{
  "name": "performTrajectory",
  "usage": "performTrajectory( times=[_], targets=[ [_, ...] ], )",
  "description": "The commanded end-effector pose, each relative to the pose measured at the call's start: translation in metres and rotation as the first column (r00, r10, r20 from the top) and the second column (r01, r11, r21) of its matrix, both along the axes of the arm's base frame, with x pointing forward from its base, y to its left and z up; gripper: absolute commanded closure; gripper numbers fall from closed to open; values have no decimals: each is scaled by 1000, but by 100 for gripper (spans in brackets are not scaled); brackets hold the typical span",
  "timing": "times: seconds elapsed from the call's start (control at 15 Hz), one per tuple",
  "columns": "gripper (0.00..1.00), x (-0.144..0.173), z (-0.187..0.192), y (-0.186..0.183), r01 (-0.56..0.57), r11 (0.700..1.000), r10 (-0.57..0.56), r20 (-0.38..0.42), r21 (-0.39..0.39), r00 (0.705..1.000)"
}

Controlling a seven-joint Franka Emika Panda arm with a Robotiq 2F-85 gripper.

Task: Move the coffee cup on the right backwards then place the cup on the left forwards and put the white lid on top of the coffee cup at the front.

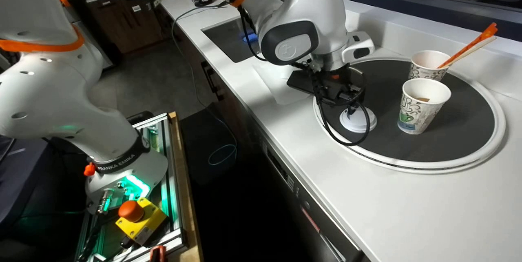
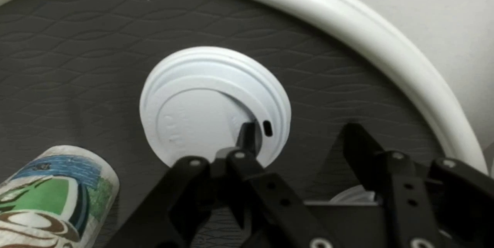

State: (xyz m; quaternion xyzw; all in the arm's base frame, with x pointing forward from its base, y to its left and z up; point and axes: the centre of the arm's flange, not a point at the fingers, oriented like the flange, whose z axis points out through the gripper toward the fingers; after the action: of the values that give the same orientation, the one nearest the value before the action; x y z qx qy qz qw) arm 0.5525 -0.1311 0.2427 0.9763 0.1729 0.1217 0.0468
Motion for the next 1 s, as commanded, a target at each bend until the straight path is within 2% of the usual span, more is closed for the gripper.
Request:
performTrajectory(
  times=[0.0,0.13,0.33,0.4,0.73,0.93],
  targets=[
    [60,5,-6,-1,15,1000,-14,-20,7,1000],
    [73,6,-2,-2,23,1000,-23,-13,4,1000],
    [97,5,6,-5,40,999,-40,-10,3,999],
    [100,5,7,-6,46,999,-46,-13,0,999],
    [98,3,18,-5,67,998,-67,-10,-4,998],
    [98,-7,43,-10,89,996,-88,44,-19,995]
  ],
)
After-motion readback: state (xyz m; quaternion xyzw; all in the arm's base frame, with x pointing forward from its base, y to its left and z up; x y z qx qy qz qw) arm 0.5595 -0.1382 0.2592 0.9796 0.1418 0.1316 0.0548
